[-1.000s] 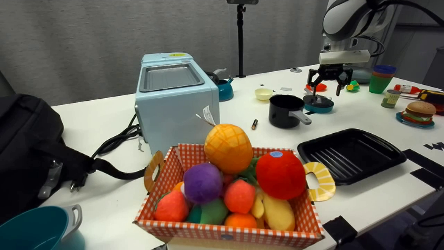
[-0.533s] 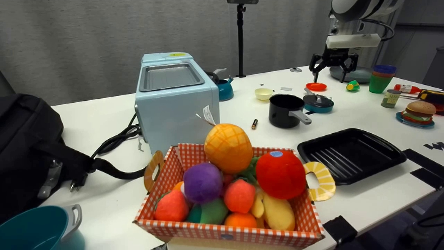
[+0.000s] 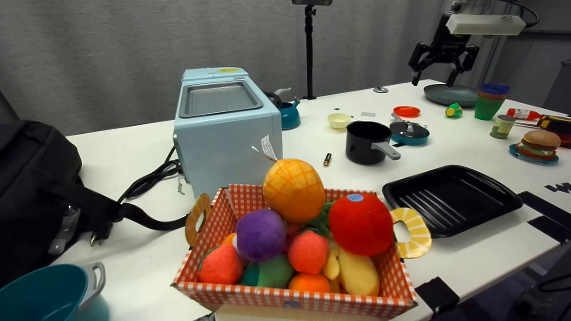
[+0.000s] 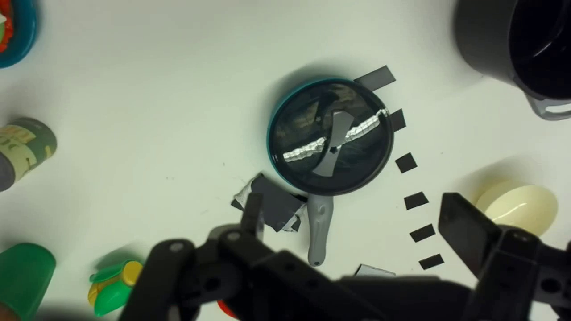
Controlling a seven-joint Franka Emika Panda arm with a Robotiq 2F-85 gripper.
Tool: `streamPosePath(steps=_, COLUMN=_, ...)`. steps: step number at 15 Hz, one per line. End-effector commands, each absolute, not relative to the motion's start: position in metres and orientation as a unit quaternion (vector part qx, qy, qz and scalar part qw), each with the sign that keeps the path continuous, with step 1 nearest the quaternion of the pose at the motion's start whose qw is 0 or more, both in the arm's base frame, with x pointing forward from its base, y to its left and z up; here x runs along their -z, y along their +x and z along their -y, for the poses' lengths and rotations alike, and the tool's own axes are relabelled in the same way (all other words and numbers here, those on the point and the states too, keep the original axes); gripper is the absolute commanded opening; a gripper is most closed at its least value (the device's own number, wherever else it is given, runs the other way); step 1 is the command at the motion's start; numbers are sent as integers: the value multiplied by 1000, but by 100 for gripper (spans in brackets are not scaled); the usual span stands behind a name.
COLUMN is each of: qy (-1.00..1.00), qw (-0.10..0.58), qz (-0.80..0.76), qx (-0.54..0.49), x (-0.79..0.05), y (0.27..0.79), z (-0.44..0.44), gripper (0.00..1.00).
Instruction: Cover the pan with a black lid
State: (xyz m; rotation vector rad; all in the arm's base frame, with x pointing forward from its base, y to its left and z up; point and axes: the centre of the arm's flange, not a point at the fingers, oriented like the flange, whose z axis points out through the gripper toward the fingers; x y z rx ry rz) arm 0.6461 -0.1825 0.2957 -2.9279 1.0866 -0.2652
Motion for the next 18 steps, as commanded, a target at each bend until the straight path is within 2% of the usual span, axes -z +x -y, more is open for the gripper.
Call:
streamPosePath(steps=1, qy=-944, qw=21, qz=-311, qx=107, x=-326, y=596, z=163, gripper=100)
streamPosePath(steps=6, qy=-952, qw=27, qz=-277, qx=124, x=-355, y=561, z=158, gripper=100)
streamPosePath(steps=7, qy=-949, qw=19, qz=-295, qx=108, x=-339, y=595, z=162, gripper=100)
streamPosePath(steps=18, qy=-952, qw=22, qz=-286, qx=110, x=-348, y=575, z=159, gripper=100)
